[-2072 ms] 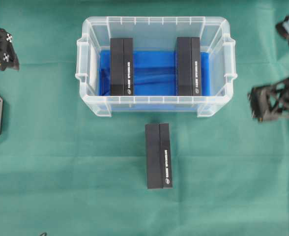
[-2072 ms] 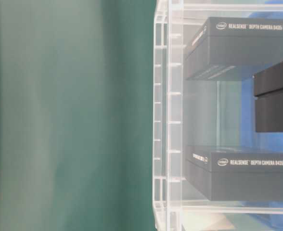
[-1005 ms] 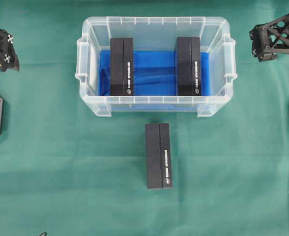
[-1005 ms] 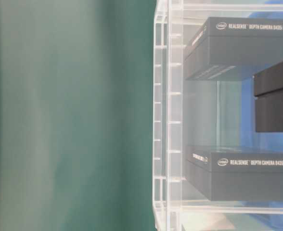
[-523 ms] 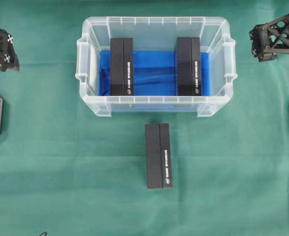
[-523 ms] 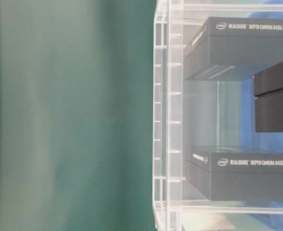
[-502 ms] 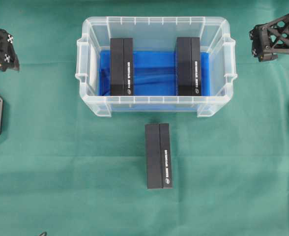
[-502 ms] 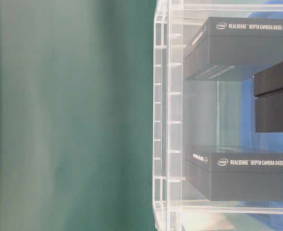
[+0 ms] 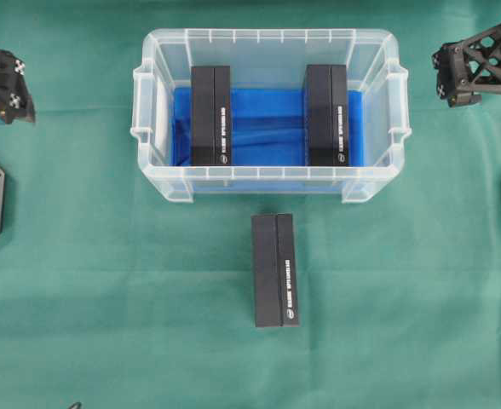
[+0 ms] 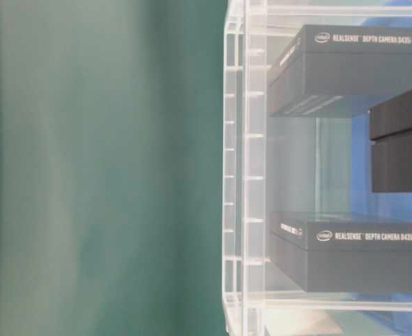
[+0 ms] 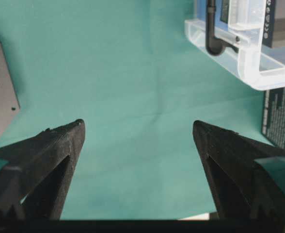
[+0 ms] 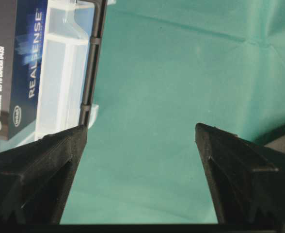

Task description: Take out the box from the case.

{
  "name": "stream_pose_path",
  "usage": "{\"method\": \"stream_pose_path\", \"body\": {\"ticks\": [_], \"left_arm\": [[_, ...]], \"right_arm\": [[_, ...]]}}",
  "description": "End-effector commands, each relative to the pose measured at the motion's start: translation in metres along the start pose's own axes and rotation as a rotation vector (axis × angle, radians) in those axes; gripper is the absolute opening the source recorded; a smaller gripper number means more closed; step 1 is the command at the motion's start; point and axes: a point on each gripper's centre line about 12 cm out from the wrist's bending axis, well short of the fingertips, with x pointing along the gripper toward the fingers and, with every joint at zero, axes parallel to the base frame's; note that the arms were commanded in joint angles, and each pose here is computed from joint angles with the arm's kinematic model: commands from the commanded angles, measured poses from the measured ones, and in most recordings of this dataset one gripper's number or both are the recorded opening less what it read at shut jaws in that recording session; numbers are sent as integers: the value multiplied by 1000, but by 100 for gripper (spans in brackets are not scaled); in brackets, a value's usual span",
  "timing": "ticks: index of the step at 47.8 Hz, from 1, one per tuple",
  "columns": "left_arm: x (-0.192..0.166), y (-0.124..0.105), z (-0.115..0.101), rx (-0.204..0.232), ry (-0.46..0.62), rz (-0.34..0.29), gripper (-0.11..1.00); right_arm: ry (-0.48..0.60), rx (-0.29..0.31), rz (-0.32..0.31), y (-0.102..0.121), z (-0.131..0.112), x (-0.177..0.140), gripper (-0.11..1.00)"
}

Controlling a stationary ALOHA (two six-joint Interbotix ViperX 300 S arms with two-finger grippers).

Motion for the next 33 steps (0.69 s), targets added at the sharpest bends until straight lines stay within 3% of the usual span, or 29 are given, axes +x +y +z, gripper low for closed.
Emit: {"method": "stream_pose_path", "body": {"ticks": [1,33], "left_arm": [[-4,-10,3,3,-6,-21,93],[28,-133,22,40,5,-29,93]], "right_arm": [[-6,4,17,2,2,-4,91],[-10,2,13,1,2,-4,91]]}}
